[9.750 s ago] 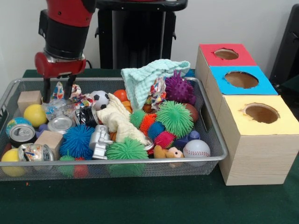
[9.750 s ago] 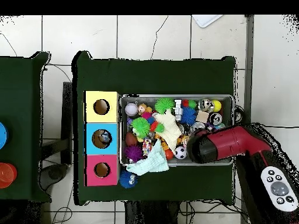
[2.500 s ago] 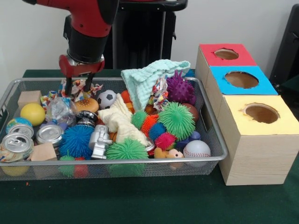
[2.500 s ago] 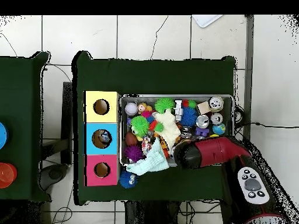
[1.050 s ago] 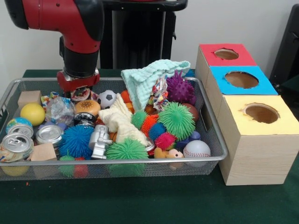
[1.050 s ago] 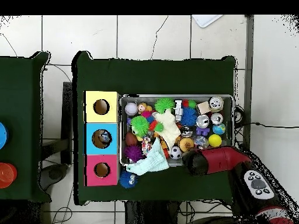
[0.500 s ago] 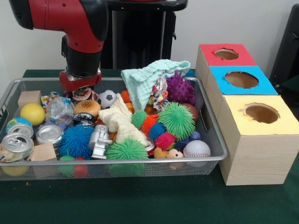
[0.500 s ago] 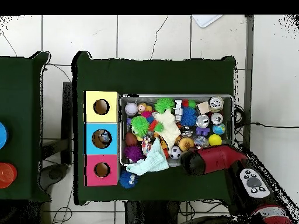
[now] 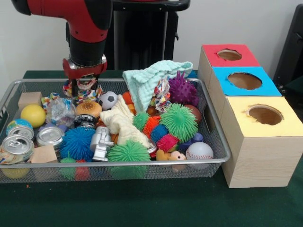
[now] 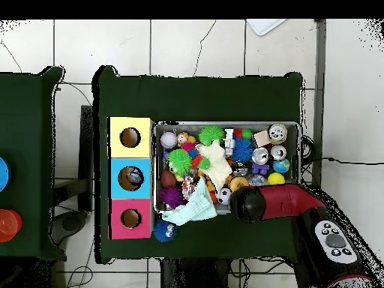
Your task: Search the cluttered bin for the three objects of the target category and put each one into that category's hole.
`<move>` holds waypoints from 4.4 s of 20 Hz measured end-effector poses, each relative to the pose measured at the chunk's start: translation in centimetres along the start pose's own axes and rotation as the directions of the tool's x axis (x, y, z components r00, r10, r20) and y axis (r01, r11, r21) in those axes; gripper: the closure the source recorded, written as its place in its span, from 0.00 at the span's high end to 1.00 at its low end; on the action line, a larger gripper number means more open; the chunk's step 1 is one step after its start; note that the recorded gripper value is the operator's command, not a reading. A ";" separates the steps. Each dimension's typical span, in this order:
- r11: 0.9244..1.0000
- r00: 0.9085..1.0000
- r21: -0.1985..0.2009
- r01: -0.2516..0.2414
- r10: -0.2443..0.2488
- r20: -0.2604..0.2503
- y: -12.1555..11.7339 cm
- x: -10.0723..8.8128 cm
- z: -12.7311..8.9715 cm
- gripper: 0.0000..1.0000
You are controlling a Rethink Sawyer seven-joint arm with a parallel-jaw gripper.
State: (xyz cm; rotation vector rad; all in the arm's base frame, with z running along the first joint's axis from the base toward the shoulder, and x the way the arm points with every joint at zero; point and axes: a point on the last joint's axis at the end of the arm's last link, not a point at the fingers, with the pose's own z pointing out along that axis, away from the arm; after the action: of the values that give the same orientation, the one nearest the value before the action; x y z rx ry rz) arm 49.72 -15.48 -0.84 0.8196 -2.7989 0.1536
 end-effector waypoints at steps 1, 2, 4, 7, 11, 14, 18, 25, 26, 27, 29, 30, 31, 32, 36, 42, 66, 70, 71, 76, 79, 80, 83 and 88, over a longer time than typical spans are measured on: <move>1.000 1.000 -0.008 -0.009 0.009 -0.005 0.0 -0.1 -0.3 1.00; 1.000 1.000 -0.013 -0.014 0.014 -0.006 0.0 -0.2 -0.5 1.00; 1.000 1.000 -0.021 -0.022 0.021 -0.006 0.0 -0.5 -0.8 1.00; 0.999 1.000 -0.028 -0.026 0.026 0.000 0.1 -0.8 -0.9 1.00; 0.999 0.999 -0.041 -0.033 0.033 0.013 0.2 -1.2 -1.0 1.00; 0.998 0.999 -0.053 -0.033 0.034 0.020 0.4 -1.3 -0.9 1.00; 0.997 0.999 -0.066 -0.034 0.036 0.022 0.8 -1.2 -0.9 1.00; 0.995 0.999 -0.086 -0.050 0.049 -0.019 0.9 -0.3 -2.6 1.00; 0.995 0.998 -0.089 -0.052 0.050 -0.027 0.9 -0.2 -2.8 1.00; 0.994 0.998 -0.092 -0.054 0.051 -0.035 0.9 -0.1 -3.0 1.00; 0.992 0.996 -0.105 -0.064 0.057 -0.063 0.8 0.2 -4.0 1.00; 0.992 0.996 -0.109 -0.068 0.061 -0.070 0.7 0.3 -4.4 1.00; 0.991 0.995 -0.112 -0.073 0.065 -0.078 0.5 0.3 -4.7 1.00; 0.990 0.994 -0.114 -0.078 0.068 -0.083 0.4 0.5 -5.1 1.00; 0.989 0.993 -0.116 -0.088 0.078 -0.089 -0.2 0.7 -5.7 1.00; 0.989 0.994 -0.122 -0.082 0.073 -0.080 -0.1 0.3 -5.8 1.00; 0.985 0.986 0.124 0.123 -0.136 0.099 -2.3 -3.0 -4.9 1.00; 0.975 0.978 0.175 0.133 -0.158 0.135 -3.2 -3.5 -6.1 1.00; 0.974 0.977 0.182 0.134 -0.160 0.140 -3.4 -3.6 -6.2 1.00; 0.966 0.966 0.219 0.135 -0.178 0.186 -4.2 -4.4 -7.1 1.00; 0.963 0.961 0.236 0.133 -0.184 0.209 -4.6 -4.5 -7.2 1.00; 0.960 0.958 0.245 0.134 -0.189 0.217 -4.8 -4.5 -7.2 1.00; 0.956 0.953 0.257 0.139 -0.199 0.227 -5.1 -4.4 -6.8 1.00; 0.948 0.941 0.274 0.163 -0.233 0.245 -5.5 -4.7 -4.5 1.00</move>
State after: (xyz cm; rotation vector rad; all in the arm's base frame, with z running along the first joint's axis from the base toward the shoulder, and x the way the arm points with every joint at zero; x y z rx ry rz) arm 57.38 -16.87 2.55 1.2692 -2.9652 0.3944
